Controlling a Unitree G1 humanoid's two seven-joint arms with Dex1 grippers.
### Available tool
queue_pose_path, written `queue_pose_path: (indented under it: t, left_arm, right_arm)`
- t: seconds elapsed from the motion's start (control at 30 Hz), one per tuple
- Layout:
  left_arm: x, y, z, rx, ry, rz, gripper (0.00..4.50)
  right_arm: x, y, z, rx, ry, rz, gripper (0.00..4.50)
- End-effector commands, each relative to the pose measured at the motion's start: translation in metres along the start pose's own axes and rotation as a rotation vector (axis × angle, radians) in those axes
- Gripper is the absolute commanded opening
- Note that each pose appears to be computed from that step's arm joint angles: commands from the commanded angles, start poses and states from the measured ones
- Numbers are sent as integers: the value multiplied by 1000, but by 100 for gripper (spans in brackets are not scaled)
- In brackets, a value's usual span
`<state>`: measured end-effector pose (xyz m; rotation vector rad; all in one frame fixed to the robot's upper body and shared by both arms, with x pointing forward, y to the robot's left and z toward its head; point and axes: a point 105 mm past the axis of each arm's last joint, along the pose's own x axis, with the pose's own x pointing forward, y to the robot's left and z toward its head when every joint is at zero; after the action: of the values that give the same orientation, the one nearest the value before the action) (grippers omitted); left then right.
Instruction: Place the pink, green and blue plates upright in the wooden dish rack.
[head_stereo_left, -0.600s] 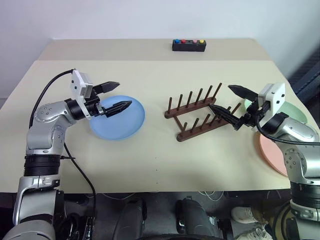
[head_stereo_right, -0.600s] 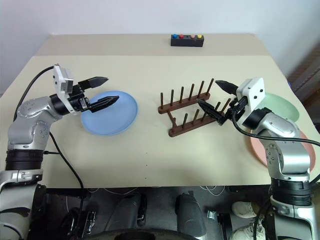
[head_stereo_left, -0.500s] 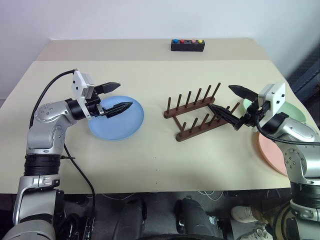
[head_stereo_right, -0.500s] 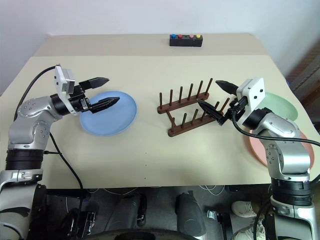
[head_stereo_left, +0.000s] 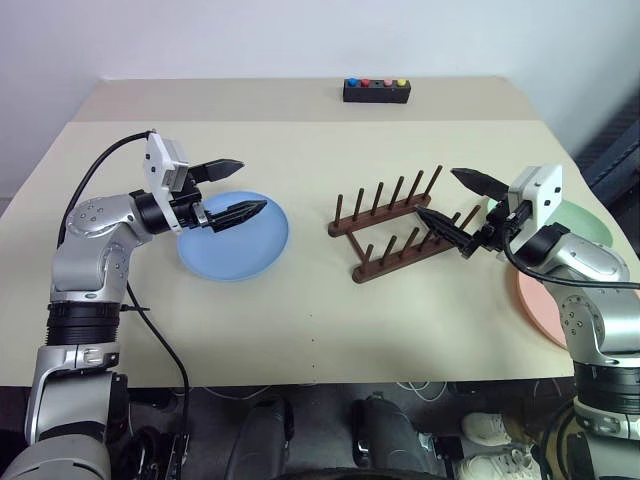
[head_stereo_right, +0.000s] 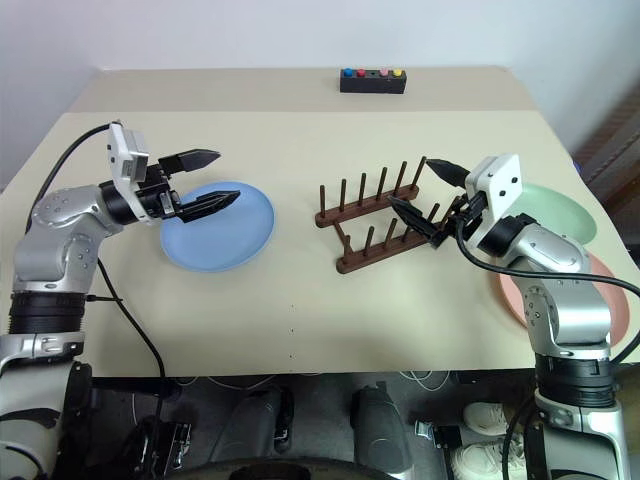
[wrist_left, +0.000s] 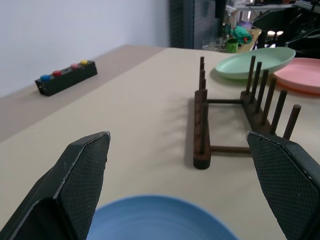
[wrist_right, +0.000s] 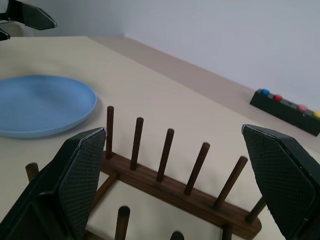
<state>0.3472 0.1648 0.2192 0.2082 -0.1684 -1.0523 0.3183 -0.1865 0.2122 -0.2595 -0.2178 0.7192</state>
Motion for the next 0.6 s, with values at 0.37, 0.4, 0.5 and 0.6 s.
queue_pose_path:
  t: [0.37,0.4,0.5,0.6]
  left_arm:
    - [46,-55,7,-17,31,-350,450]
    - [52,-64,-3,-33,89,-381,450]
    - [64,-83,-29,-88,239,-432,450]
    - [74,-91,-39,-131,315,-423,450]
  right_arm:
    - [-7,-7,18,-82,-81,-91,445]
    - [-8,-8,20,-81,-86,-96,445]
    - [-11,-11,18,-87,-82,-103,445]
    - [-13,-14,13,-97,-70,-118,445]
